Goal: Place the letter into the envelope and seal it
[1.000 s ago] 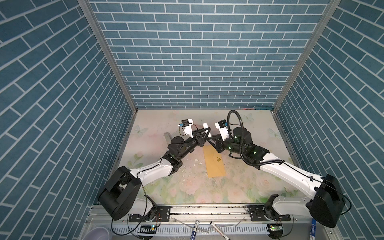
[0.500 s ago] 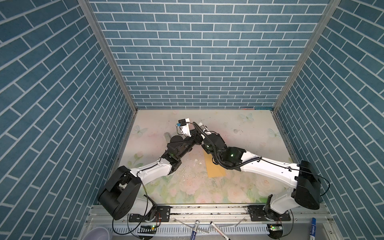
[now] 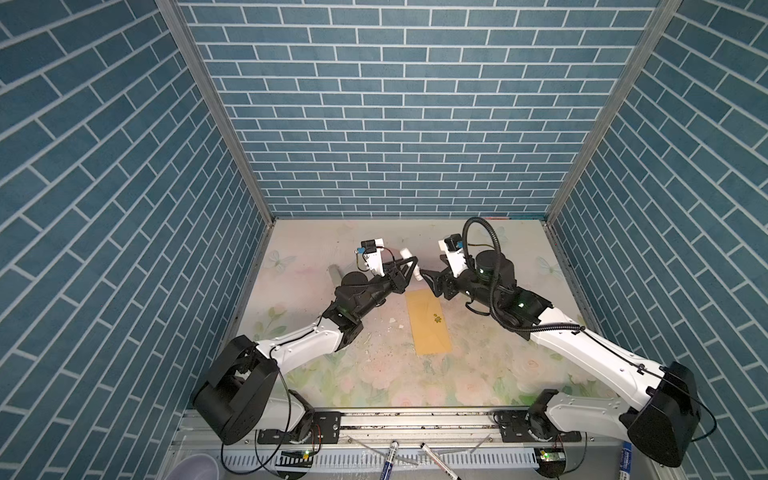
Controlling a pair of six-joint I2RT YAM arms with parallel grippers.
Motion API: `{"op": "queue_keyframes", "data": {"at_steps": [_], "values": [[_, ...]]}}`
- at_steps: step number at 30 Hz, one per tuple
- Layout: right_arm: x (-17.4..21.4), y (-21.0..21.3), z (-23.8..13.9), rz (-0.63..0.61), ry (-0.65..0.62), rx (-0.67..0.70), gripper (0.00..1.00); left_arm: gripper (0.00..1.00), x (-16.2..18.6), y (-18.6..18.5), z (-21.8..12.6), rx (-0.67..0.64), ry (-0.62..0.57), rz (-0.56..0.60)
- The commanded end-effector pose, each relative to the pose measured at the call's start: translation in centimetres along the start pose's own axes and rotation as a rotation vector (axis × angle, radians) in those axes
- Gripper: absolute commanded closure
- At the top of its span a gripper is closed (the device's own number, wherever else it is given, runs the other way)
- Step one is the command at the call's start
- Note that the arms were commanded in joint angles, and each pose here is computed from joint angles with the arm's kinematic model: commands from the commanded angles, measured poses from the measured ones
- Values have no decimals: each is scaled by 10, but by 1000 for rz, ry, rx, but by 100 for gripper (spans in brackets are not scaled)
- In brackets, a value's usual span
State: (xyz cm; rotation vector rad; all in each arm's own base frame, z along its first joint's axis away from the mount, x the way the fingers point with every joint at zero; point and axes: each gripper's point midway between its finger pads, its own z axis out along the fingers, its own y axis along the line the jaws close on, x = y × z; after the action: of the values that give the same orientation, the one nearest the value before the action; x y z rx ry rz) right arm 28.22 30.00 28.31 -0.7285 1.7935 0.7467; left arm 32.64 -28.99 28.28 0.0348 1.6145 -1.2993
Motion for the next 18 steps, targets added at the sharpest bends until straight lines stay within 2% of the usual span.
{"op": "queue_keyframes", "data": {"at_steps": [1, 6, 14, 18], "values": [[8, 38, -8, 131, 7, -332, 22, 100, -12, -19, -2, 71, -18, -7], [7, 35, -10, 268, -16, -493, 23, 100, -14, -24, -3, 92, -22, -24], [15, 26, 1, 351, -21, -544, 34, 100, -17, -29, -2, 111, -26, -39], [12, 26, 3, 365, -38, -566, 44, 100, -16, -30, -2, 114, -23, -42]]}}
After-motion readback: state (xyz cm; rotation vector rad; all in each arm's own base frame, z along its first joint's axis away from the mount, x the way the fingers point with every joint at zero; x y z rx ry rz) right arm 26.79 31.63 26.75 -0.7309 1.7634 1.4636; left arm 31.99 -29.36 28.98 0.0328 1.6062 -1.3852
